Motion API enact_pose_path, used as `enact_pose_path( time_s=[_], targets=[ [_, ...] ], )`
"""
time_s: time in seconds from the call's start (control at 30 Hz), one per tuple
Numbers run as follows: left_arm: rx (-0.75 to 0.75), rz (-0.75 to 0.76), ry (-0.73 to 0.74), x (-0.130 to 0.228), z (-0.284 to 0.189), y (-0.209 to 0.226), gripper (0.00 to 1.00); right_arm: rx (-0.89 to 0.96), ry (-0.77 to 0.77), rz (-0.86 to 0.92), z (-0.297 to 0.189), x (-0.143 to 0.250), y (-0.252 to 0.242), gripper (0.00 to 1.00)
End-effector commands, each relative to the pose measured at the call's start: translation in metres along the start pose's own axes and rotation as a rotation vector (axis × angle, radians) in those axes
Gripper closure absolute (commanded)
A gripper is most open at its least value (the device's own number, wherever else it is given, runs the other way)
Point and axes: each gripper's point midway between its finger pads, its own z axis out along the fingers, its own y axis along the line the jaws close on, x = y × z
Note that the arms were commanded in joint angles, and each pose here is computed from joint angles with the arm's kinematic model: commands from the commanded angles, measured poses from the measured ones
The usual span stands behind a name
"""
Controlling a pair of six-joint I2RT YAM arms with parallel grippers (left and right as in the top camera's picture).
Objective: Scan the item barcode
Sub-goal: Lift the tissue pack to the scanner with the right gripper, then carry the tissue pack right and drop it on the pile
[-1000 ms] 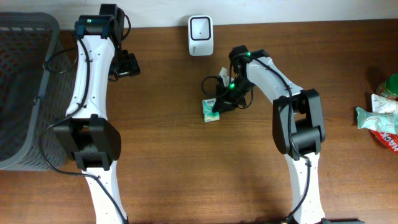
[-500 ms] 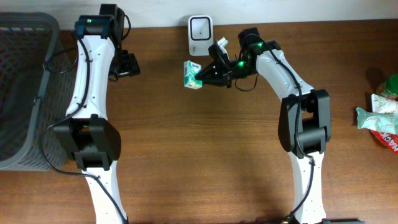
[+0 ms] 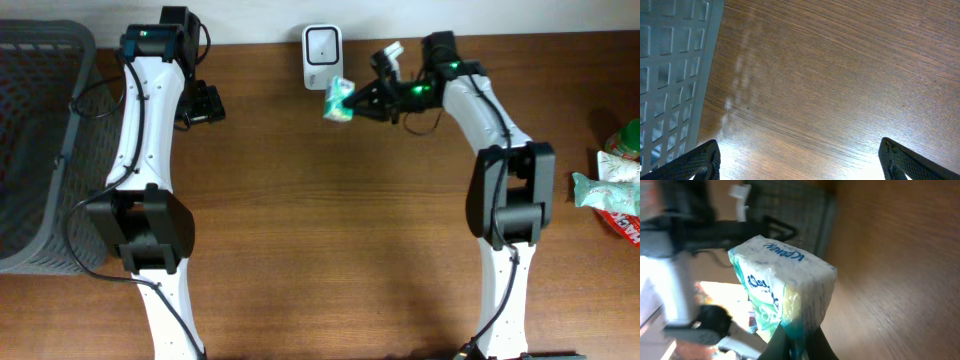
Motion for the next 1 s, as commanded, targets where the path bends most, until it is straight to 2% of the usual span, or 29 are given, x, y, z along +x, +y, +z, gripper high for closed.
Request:
enact_pose_path(
  time_s=[0.0,0.1,0.13,0.17,0.2,0.27,0.33,0.4,0.5,0.67,0.73,0.8,0.87,0.97],
  targets=[
    [-0.010,0.003,-0.013,0.000,-0.005,0.003,0.01,0.529,-0.137,0.016,-0.005,-0.017,-0.022,0.96],
    [-0.010,0.003,-0.012,0.000,-0.005,0.003,0.01,1.191,-0.362,-0.096,-0.074,-0.049,-0.032,0.96],
    [-0.010,0.004,-0.013,0.000,-0.005,0.003,0.01,1.414,-0.435,-0.210,-0.096,-0.062,-0.021,0.96],
    [-0.010,0.003,-0.013,0.000,-0.005,0.003,0.01,1.535,-0.473,-0.315,-0.102,-0.073,-0.009,0.96],
    [-0.010,0.004,-0.012,0.000,-0.005,0.003,0.01,1.680,-0.521,-0.535,-0.095,-0.096,0.017,0.96],
    [-0.010,0.003,-0.013,0.000,-0.005,0.003,0.01,1.691,-0.516,-0.757,-0.070,-0.120,0.038,0.96],
    [-0.010,0.003,-0.013,0.000,-0.005,0.003,0.01,1.678,-0.547,-0.872,-0.053,-0.137,0.046,0.96],
    [-0.010,0.003,-0.012,0.000,-0.005,0.003,0.01,1.581,-0.550,-0.915,-0.030,-0.146,0.038,0.96],
    [-0.010,0.003,-0.013,0.000,-0.005,0.003,0.01,1.459,-0.463,-0.962,0.000,-0.146,0.019,0.96],
    [-0.010,0.004,-0.013,0.000,-0.005,0.003,0.01,1.502,-0.266,-1.090,0.018,-0.145,-0.026,0.96],
    [-0.010,0.004,-0.013,0.000,-0.005,0.003,0.01,1.559,-0.352,-1.037,0.005,-0.151,-0.021,0.96],
    [-0.010,0.004,-0.013,0.000,-0.005,0.003,0.01,1.637,-0.514,-0.980,-0.020,-0.160,0.006,0.96],
    [-0.010,0.003,-0.012,0.000,-0.005,0.003,0.01,1.687,-0.585,-0.963,-0.041,-0.161,0.031,0.96],
    [-0.010,0.003,-0.012,0.000,-0.005,0.003,0.01,1.750,-0.737,-0.797,-0.108,-0.155,0.060,0.96]
  ],
)
